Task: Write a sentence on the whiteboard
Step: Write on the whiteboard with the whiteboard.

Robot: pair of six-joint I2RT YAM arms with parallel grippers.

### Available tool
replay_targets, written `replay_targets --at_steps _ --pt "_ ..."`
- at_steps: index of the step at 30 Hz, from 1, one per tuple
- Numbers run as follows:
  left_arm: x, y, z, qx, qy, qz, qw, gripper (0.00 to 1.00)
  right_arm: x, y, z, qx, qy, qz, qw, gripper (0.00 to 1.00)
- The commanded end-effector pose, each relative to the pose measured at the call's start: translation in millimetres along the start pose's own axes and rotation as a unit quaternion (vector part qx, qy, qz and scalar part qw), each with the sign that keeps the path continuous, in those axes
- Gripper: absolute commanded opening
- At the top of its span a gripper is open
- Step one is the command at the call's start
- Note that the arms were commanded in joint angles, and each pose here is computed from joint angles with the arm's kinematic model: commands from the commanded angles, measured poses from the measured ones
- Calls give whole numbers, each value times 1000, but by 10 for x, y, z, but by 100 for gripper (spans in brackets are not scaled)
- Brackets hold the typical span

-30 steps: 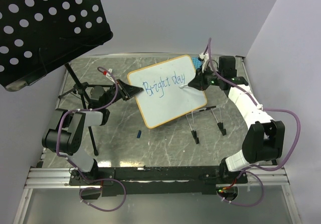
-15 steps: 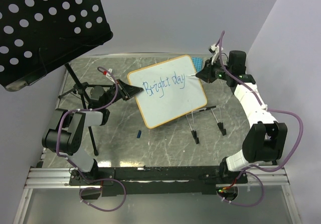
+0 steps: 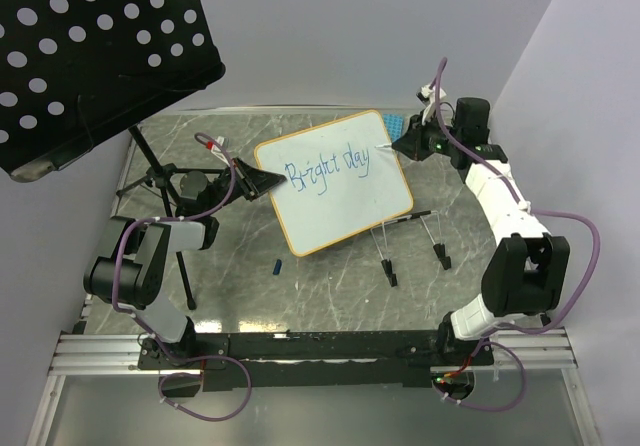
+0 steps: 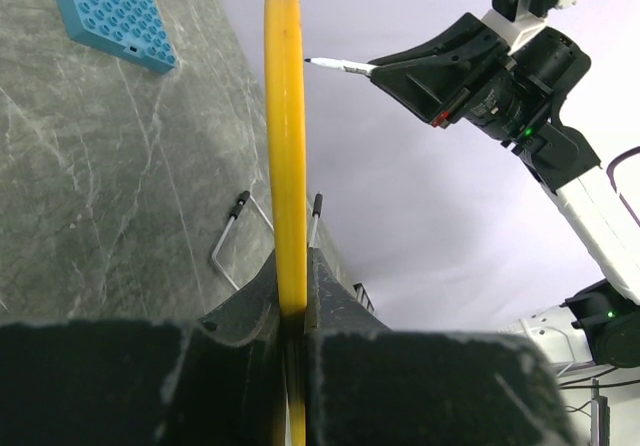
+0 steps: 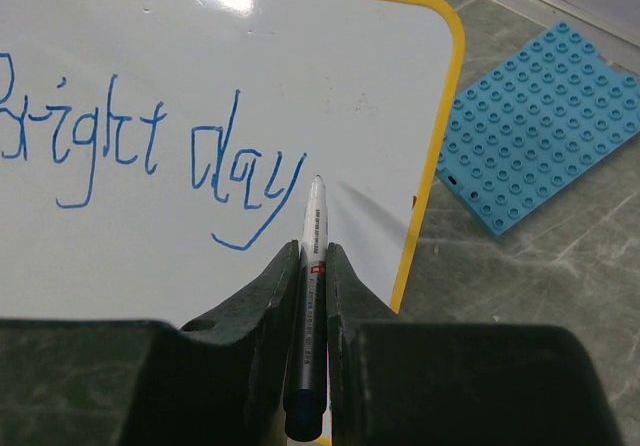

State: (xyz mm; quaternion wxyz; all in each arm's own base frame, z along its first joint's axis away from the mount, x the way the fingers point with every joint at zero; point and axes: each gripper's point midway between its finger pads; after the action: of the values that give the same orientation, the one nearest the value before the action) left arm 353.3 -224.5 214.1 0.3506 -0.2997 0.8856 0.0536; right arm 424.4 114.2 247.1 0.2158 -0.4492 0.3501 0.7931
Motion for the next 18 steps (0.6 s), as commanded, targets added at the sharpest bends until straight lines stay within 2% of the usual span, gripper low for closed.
replay_targets --at_steps 1,18 --pt "-454 51 -776 138 -122 -84 979 1 -263 -8 -71 13 19 -28 999 0" --pt "-472 49 -820 149 -123 -85 977 1 -144 -123 -71 -6 4 -5 1000 0"
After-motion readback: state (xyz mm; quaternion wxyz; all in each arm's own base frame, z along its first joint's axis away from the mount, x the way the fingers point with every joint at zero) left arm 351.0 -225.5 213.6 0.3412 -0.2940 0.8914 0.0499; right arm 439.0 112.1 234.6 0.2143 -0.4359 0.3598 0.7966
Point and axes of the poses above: each gripper's point midway between its finger pads, its own y axis back along the fingers, its own z axis along the line the jaws close on, x = y × z, and after that the axes turned 12 degrees about -y, right-handed
